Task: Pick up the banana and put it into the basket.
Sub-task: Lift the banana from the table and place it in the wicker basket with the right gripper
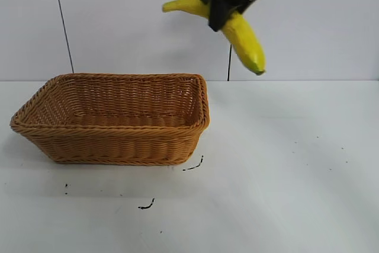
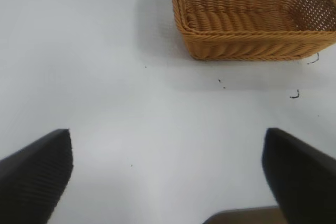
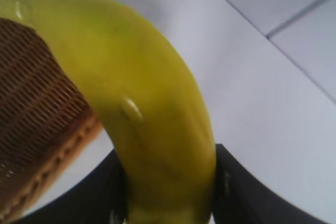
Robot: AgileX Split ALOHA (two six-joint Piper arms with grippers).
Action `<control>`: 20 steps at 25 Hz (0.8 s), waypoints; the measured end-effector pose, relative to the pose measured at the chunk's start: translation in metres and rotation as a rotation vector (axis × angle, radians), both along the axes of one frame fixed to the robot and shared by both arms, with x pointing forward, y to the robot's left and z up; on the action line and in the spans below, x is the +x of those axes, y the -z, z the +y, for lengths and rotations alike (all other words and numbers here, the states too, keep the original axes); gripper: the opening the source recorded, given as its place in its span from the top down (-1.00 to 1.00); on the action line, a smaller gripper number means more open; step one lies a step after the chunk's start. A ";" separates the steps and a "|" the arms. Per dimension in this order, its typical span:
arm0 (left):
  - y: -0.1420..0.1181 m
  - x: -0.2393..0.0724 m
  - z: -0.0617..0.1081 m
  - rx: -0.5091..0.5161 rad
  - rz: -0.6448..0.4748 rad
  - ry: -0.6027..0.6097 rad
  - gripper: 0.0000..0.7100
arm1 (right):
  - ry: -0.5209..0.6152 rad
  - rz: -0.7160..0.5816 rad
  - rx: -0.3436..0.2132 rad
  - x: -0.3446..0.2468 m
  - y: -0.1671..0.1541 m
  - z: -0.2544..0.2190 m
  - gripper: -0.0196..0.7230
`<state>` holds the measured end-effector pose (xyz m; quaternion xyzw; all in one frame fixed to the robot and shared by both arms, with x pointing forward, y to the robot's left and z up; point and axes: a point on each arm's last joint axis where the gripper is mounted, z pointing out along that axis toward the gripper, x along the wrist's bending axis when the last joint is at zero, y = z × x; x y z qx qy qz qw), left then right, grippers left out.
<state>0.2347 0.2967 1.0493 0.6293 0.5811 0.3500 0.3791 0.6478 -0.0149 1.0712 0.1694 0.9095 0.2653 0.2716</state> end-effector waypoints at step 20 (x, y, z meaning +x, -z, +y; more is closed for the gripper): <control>0.000 0.000 0.000 0.000 0.000 0.000 -0.96 | -0.163 -0.062 -0.119 0.010 0.138 0.068 0.08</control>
